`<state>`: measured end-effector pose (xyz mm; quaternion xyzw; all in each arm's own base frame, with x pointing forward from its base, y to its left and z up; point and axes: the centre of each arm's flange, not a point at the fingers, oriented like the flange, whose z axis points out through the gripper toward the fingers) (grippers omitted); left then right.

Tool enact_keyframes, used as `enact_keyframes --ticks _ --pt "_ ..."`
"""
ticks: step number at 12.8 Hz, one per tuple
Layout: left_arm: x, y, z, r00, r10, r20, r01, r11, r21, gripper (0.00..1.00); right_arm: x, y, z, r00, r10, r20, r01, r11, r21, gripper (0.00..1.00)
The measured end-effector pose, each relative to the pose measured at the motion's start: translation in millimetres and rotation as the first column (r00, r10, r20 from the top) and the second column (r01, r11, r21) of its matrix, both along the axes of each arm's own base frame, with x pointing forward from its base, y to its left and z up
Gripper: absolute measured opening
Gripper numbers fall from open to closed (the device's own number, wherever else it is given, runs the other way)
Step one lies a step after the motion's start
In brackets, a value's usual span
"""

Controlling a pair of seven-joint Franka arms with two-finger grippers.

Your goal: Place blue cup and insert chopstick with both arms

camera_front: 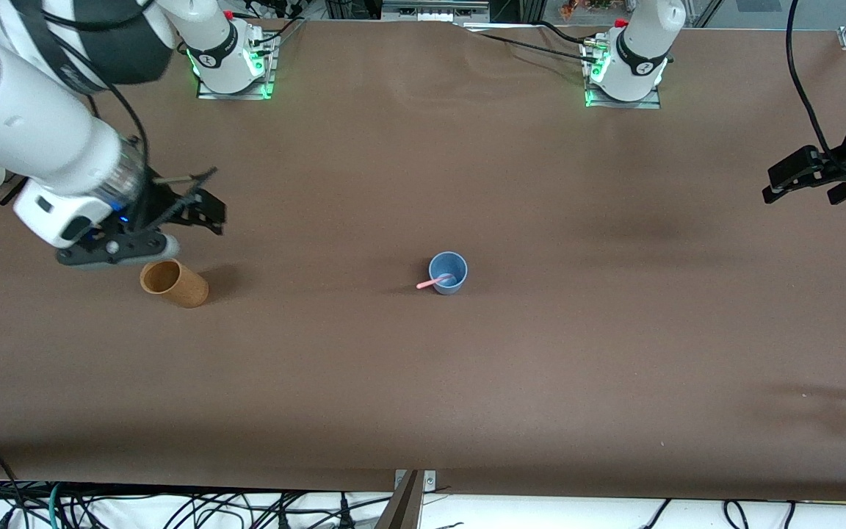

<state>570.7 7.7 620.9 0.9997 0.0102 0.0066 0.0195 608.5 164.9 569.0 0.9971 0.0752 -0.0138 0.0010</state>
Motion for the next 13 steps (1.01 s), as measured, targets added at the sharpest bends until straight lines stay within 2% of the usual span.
enact_keyframes --ticks 4,13 --pt "0.0 -1.3 -0.1 1.0 -0.004 0.0 0.004 1.0 0.0 1.0 -21.0 -31.2 2.6 0.998 0.045 -0.032 -0.046 0.999 -0.022 1.0" --pt "0.0 -2.5 -0.1 1.0 -0.007 0.0 0.007 1.0 0.0 1.0 -26.3 -45.1 4.9 0.997 0.063 -0.038 -0.064 0.998 -0.025 1.0"
